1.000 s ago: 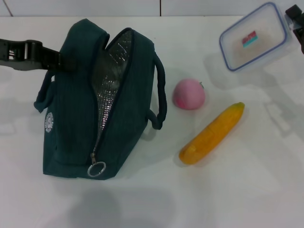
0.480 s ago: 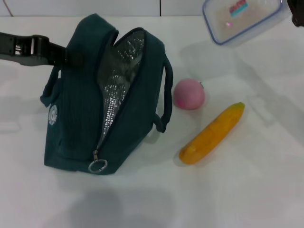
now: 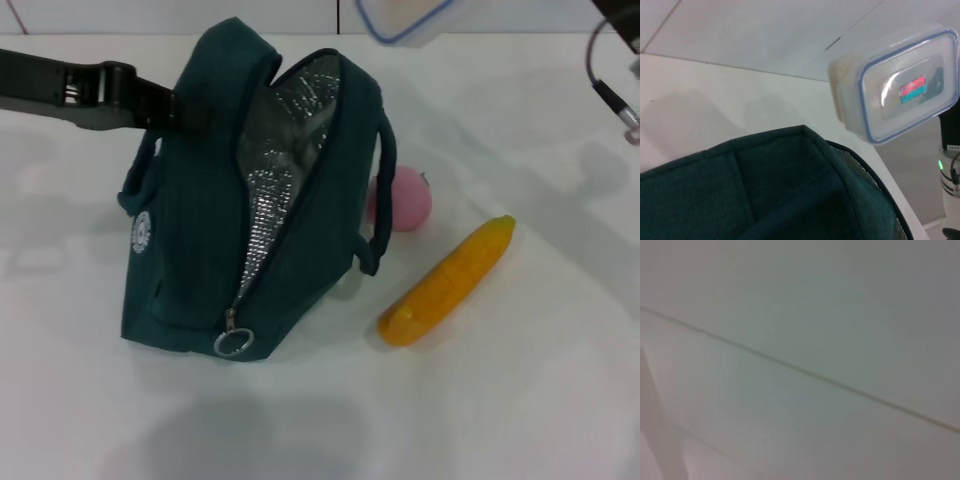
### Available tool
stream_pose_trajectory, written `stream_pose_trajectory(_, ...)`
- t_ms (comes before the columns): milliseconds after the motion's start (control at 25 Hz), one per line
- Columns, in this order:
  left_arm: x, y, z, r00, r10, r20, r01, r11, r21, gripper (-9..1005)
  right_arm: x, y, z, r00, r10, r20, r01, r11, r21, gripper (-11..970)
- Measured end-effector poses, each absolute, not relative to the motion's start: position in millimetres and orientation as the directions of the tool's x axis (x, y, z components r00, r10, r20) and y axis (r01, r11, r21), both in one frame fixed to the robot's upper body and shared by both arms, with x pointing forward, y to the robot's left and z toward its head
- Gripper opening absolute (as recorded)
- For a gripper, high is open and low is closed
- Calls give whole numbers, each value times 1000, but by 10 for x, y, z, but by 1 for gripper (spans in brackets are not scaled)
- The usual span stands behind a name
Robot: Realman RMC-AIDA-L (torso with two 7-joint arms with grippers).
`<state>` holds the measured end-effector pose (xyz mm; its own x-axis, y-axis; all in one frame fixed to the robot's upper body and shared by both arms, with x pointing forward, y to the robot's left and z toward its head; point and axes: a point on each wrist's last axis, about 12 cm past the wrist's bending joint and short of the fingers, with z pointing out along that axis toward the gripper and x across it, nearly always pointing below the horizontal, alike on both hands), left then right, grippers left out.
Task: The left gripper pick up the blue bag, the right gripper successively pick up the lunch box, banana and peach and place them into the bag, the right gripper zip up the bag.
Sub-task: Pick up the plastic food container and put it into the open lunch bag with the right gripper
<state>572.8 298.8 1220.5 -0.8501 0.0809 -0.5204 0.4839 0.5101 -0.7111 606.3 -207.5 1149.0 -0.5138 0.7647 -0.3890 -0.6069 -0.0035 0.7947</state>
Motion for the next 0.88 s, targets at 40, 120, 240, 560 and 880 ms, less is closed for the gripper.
stream_pose_trajectory(40, 5733, 2974, 12209, -849, 83, -522, 486, 507, -711, 40, 6080, -2024, 11519, -527, 753, -395, -611, -13, 791, 109)
stream_pose_trajectory(120, 5738, 2961, 12212, -849, 83, -522, 488, 505, -712, 40, 6096, -1949, 11556, -546, 734, -404, -616, -26, 787, 110)
stream_pose_trajectory(240, 5740, 2959, 12214, -849, 79, -522, 486, 504, -714, 40, 6108, -1829, 11596, -575, 701, -422, -620, -37, 783, 112)
stream_pose_trajectory(560, 5739, 2935, 12199, -850, 81, -520, 487, 497, -718, 40, 6085, -1654, 11561, -625, 640, -447, -603, -31, 797, 117)
stream_pose_trajectory(880, 5745, 2917, 12194, -850, 79, -521, 488, 490, -722, 40, 5985, -1591, 11472, -662, 591, -460, -590, -33, 807, 122)
